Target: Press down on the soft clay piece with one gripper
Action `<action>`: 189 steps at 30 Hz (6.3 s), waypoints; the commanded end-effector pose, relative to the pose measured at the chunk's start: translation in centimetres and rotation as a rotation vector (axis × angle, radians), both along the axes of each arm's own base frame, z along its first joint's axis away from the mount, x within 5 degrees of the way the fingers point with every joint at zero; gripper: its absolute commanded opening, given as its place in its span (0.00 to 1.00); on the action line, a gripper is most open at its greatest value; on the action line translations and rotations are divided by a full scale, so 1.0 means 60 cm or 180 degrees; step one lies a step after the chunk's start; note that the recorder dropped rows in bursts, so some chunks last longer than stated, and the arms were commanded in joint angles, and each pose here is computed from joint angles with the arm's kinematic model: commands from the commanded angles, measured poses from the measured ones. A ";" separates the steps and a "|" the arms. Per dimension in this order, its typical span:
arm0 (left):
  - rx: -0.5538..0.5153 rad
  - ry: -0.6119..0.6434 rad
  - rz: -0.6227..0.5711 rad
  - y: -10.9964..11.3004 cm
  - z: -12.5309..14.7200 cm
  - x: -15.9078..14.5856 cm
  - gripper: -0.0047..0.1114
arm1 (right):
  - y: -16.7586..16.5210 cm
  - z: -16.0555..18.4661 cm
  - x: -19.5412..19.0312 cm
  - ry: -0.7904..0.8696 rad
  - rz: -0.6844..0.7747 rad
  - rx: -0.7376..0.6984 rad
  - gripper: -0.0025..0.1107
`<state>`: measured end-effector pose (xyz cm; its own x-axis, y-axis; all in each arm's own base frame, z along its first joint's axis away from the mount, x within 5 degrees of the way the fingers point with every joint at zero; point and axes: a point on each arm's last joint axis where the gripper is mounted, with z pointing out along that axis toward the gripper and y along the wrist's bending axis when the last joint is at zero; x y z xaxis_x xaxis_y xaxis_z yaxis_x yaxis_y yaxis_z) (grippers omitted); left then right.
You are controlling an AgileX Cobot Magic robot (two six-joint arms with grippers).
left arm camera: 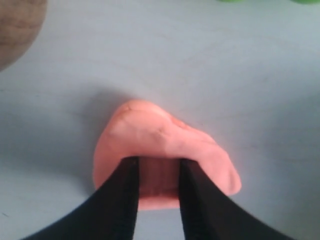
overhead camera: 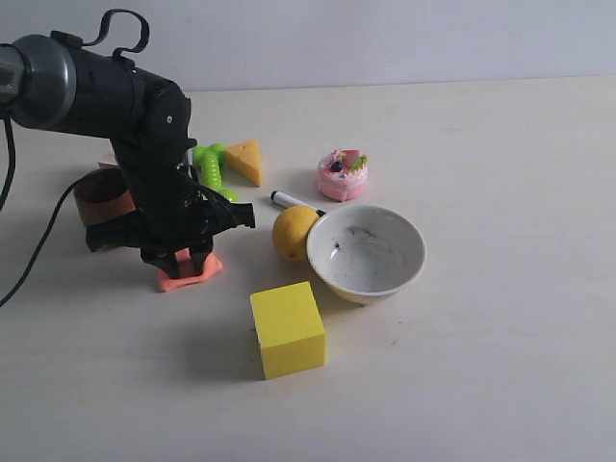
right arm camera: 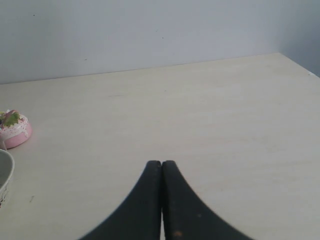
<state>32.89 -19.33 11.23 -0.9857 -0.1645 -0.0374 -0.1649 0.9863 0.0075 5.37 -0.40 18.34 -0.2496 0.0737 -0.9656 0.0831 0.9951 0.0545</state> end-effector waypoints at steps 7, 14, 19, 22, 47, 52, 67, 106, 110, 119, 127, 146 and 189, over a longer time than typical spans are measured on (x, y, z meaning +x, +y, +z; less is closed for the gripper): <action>0.0055 -0.0116 -0.0092 0.006 0.012 -0.002 0.11 | -0.001 -0.001 0.000 -0.0024 -0.0016 -0.0011 0.02; 0.0039 -0.0230 -0.0126 0.007 0.033 -0.001 0.11 | -0.001 -0.001 0.000 -0.0024 -0.0016 -0.0011 0.02; 0.0023 -0.0220 -0.0105 0.007 0.033 -0.001 0.11 | -0.001 -0.001 0.000 -0.0024 -0.0016 -0.0011 0.02; 0.0027 -0.0215 -0.0105 0.007 0.033 -0.002 0.11 | -0.001 -0.001 0.000 -0.0024 -0.0016 -0.0011 0.02; 0.0027 -0.0191 -0.0176 0.005 0.020 0.000 0.35 | -0.001 -0.001 0.000 -0.0024 -0.0016 -0.0011 0.02; -0.0050 -0.0196 -0.0125 0.001 0.020 0.000 0.38 | -0.001 -0.001 0.000 -0.0024 -0.0016 -0.0011 0.02; -0.0031 -0.0167 -0.0124 0.002 0.020 -0.001 0.04 | -0.001 -0.001 0.000 -0.0024 -0.0016 -0.0011 0.02; -0.0462 -0.2475 -0.0560 0.116 0.336 -0.228 0.04 | -0.001 -0.001 0.000 -0.0024 -0.0016 -0.0011 0.02; -0.0474 -0.2537 -0.0559 0.124 0.347 -0.237 0.04 | -0.001 -0.001 0.000 -0.0024 -0.0016 -0.0011 0.02; -0.0190 -0.2788 -0.0762 0.134 0.358 -0.232 0.04 | -0.001 -0.001 0.000 -0.0024 -0.0016 -0.0011 0.02; -0.0921 -0.3946 -0.0481 0.215 0.368 -0.264 0.04 | -0.001 -0.001 0.000 -0.0024 -0.0016 -0.0011 0.02; -0.0521 -0.5070 0.0741 0.331 0.244 -0.447 0.04 | -0.001 -0.001 0.000 -0.0024 -0.0016 -0.0011 0.02; -0.0078 -0.4023 0.0089 0.323 0.114 -0.460 0.04 | -0.001 -0.001 0.000 -0.0024 -0.0016 -0.0011 0.02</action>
